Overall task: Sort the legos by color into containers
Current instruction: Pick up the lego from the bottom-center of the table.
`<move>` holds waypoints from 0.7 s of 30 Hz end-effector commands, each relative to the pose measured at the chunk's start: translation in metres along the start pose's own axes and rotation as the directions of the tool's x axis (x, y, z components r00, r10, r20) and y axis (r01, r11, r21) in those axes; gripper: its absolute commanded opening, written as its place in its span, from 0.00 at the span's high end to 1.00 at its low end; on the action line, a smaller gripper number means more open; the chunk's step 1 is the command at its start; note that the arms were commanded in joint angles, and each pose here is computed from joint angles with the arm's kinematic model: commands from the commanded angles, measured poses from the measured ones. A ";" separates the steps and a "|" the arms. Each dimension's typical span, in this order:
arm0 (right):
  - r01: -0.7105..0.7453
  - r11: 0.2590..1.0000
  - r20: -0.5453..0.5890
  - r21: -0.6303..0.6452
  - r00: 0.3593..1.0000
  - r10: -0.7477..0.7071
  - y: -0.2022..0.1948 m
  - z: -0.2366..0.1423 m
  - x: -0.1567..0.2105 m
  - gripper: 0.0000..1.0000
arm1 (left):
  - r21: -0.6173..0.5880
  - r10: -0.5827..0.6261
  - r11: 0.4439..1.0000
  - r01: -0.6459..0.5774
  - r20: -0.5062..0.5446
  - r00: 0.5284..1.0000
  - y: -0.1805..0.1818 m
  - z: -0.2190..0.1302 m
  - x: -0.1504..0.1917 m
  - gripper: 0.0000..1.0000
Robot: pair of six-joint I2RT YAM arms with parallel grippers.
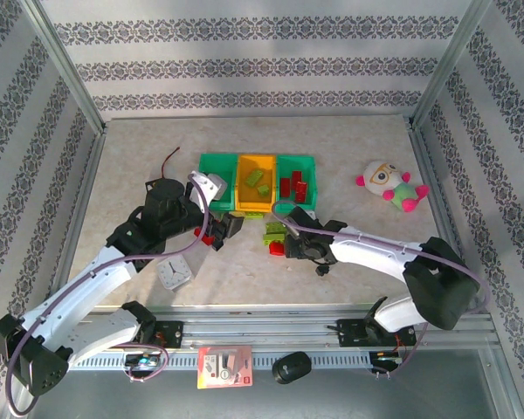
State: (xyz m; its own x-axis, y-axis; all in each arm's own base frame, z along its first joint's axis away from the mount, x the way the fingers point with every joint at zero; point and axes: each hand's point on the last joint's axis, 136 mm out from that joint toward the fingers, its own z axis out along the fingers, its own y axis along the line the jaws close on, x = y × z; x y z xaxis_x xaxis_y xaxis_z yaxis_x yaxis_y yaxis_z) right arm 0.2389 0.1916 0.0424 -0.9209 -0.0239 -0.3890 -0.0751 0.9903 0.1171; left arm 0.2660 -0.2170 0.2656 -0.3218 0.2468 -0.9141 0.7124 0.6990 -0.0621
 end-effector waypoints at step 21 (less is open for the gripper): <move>-0.002 0.998 -0.008 0.056 1.000 0.002 0.008 0.016 -0.011 0.51 | 0.058 0.041 0.998 -0.037 -0.061 0.997 -0.010 0.006 0.025 0.01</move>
State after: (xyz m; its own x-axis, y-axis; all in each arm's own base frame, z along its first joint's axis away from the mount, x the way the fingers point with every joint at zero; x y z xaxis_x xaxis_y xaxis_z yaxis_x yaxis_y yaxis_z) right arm 0.2508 0.1992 0.0289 -0.9278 -0.0263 -0.3722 -0.0615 0.9946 0.0831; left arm 0.2595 -0.2174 0.2449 -0.3364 0.2974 -0.8935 0.7358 0.6752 -0.0523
